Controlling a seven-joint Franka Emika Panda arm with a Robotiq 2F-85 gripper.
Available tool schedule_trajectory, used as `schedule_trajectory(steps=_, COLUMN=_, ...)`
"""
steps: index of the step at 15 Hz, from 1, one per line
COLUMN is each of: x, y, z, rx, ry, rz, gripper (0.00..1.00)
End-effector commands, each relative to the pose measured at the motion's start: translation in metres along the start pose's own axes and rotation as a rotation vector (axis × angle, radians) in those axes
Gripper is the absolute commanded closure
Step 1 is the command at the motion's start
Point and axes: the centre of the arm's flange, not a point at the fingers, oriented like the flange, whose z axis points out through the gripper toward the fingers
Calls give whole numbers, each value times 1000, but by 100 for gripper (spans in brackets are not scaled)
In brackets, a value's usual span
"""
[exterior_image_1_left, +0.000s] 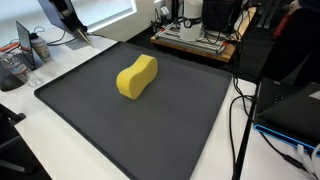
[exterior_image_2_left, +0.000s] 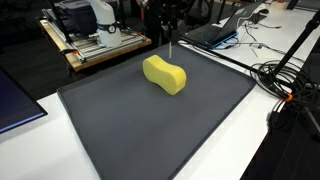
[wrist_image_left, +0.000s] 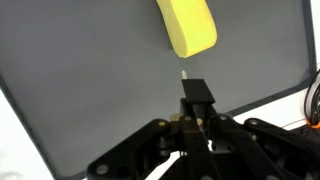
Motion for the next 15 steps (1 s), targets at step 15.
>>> schedule_trajectory(steps=15, x=-26, y=70, z=41, rx=134, ry=-55, rz=-69, gripper=97)
